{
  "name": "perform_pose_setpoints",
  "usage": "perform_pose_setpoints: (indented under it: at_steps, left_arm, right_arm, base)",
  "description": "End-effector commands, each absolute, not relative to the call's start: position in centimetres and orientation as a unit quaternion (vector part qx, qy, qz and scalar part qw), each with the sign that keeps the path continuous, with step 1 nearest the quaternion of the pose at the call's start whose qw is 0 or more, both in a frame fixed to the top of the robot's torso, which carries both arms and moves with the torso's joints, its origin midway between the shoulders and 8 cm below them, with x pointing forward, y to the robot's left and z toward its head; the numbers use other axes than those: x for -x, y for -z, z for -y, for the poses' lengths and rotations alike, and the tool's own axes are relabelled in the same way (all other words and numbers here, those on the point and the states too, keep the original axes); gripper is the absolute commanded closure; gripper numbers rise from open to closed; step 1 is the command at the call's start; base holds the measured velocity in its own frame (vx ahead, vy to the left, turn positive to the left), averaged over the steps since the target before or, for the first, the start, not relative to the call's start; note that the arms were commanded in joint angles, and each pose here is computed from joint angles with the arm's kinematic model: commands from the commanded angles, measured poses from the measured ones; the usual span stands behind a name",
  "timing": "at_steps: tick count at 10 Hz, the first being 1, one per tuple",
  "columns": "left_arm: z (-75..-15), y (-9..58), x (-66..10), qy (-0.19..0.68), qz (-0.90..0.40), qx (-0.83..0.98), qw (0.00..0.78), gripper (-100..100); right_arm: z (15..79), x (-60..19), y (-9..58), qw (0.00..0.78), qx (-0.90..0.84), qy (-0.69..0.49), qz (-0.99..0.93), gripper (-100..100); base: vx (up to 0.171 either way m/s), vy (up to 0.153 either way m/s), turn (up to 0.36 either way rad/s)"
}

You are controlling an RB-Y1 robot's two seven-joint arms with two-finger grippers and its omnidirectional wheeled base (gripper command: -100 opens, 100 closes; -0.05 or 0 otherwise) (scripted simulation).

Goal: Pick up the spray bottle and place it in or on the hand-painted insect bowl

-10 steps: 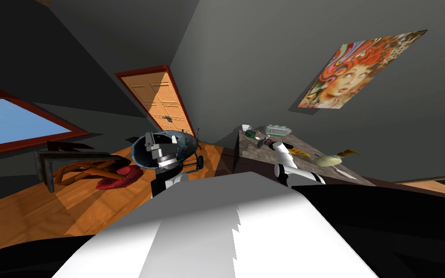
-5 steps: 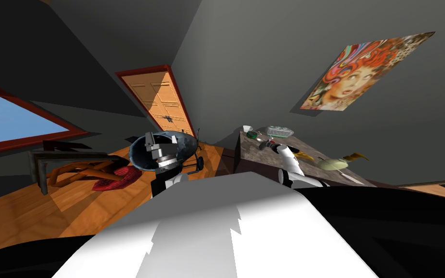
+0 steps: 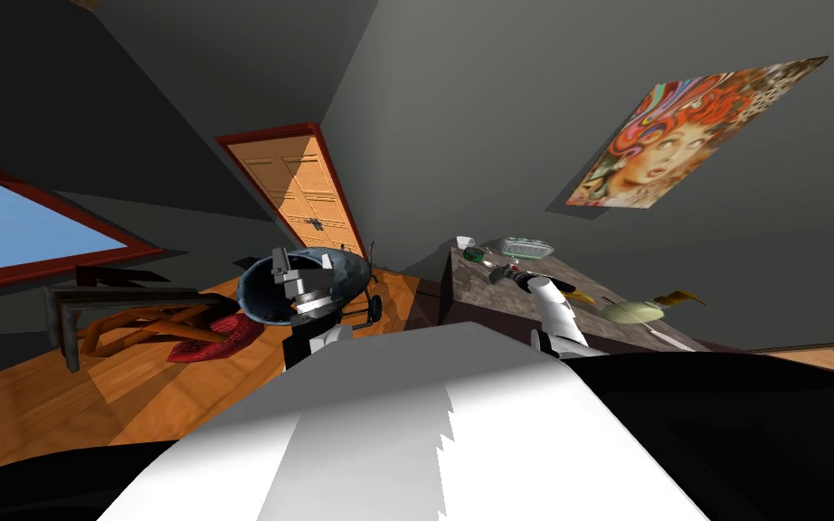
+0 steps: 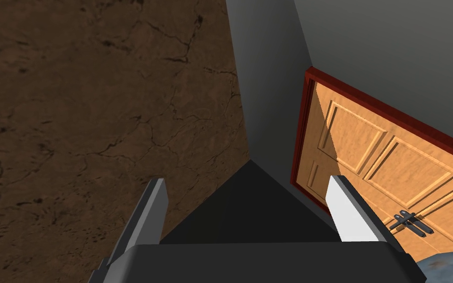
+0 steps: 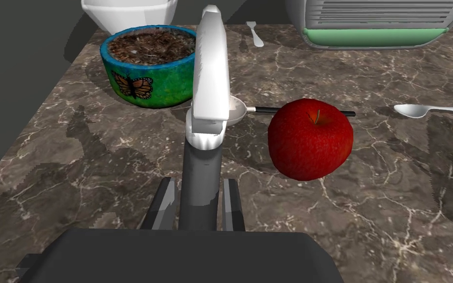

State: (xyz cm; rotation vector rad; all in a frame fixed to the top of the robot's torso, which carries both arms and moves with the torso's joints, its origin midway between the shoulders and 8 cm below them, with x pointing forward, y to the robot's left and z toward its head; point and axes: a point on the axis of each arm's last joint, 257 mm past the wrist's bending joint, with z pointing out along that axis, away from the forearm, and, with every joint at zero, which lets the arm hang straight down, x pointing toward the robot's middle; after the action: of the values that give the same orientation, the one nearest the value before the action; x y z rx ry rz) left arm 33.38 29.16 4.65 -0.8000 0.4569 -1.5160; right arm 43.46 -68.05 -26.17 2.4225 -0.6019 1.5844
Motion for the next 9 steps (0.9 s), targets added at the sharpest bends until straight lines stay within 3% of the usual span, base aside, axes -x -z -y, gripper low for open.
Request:
perform_pose_setpoints:
  at_steps: [1, 9]
  left_arm:
    - [-29.2, -4.7, -33.4, 0.662, -0.200, 0.350, 0.632, 0]
    - [-29.2, -4.7, -33.4, 0.662, -0.200, 0.350, 0.632, 0]
  right_arm:
    - [68.1, -41.9, 25.9, 0.076, -0.812, -0.537, 0.215, 100]
    - [68.2, -35.1, 23.9, 0.085, -0.817, -0.535, 0.196, 100]
  base:
    - [0.095, 0.050, 0.017]
    - [0.074, 0.017, 0.005]
